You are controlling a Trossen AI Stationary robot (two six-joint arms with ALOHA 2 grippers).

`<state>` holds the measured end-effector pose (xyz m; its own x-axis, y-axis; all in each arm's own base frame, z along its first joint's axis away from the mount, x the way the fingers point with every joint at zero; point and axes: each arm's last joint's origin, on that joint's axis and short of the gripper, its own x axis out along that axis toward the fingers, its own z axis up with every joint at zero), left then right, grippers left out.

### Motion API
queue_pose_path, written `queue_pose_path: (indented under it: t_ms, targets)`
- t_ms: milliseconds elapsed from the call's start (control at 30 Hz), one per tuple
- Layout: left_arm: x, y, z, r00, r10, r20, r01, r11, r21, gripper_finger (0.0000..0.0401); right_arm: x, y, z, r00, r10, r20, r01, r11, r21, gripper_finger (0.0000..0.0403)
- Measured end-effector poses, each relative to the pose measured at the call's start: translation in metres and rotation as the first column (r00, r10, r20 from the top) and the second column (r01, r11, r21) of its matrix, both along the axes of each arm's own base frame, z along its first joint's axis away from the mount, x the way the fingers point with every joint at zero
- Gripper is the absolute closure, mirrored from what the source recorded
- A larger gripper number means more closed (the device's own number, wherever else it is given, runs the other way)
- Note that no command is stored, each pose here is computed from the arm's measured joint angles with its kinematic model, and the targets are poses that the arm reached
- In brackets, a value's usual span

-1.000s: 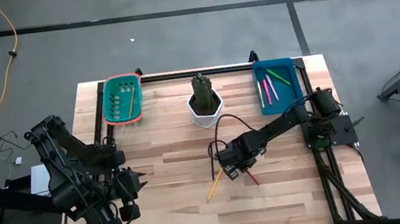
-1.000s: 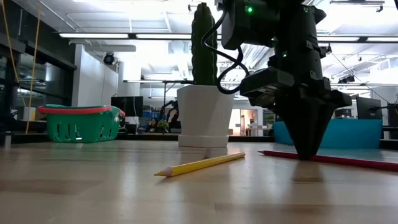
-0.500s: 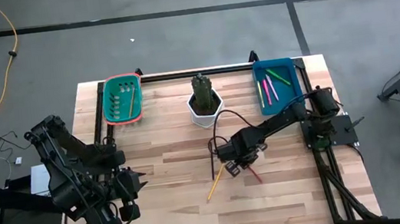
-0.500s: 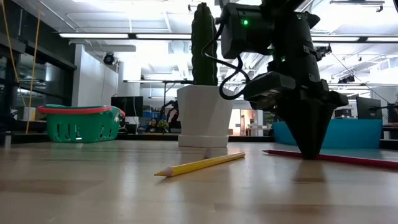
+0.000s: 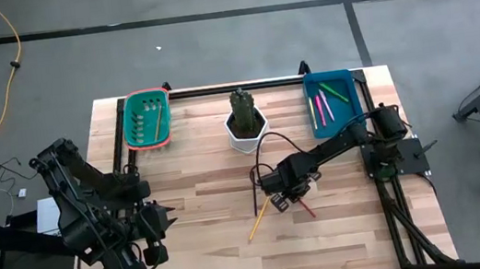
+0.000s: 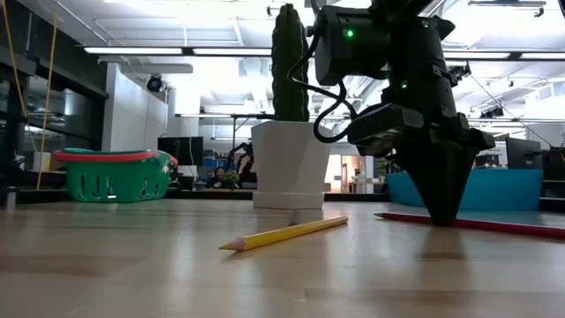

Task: Sort pens & pencils
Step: Put the red pencil into the green bin

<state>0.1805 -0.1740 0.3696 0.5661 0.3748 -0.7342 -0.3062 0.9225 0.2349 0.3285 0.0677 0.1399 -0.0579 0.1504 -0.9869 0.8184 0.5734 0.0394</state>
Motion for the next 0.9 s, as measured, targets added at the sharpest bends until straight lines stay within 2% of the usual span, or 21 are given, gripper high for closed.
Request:
queue_pose_path:
  t_ms: [367, 633, 900]
  targets:
    - [0.0000, 0.0000, 0.0000, 1.000, 0.000, 0.000, 0.000, 1.000, 0.000, 0.0307, 0.0032, 0.0006, -0.0001, 0.999, 0.004, 0.035, -0.004, 1.000, 0.002, 0.0372]
    - [0.0000, 0.0000, 0.0000, 1.000, 0.000, 0.000, 0.000, 1.000, 0.000, 0.0307, 0.0040, 0.0007, 0.0002, 0.999, 0.012, 0.045, -0.012, 1.000, 0.003, 0.0392]
    - [0.0000, 0.0000, 0.0000, 1.000, 0.000, 0.000, 0.000, 1.000, 0.000, 0.0307, 0.0045, 0.0008, 0.0002, 0.999, 0.012, 0.051, -0.012, 1.000, 0.003, 0.0395]
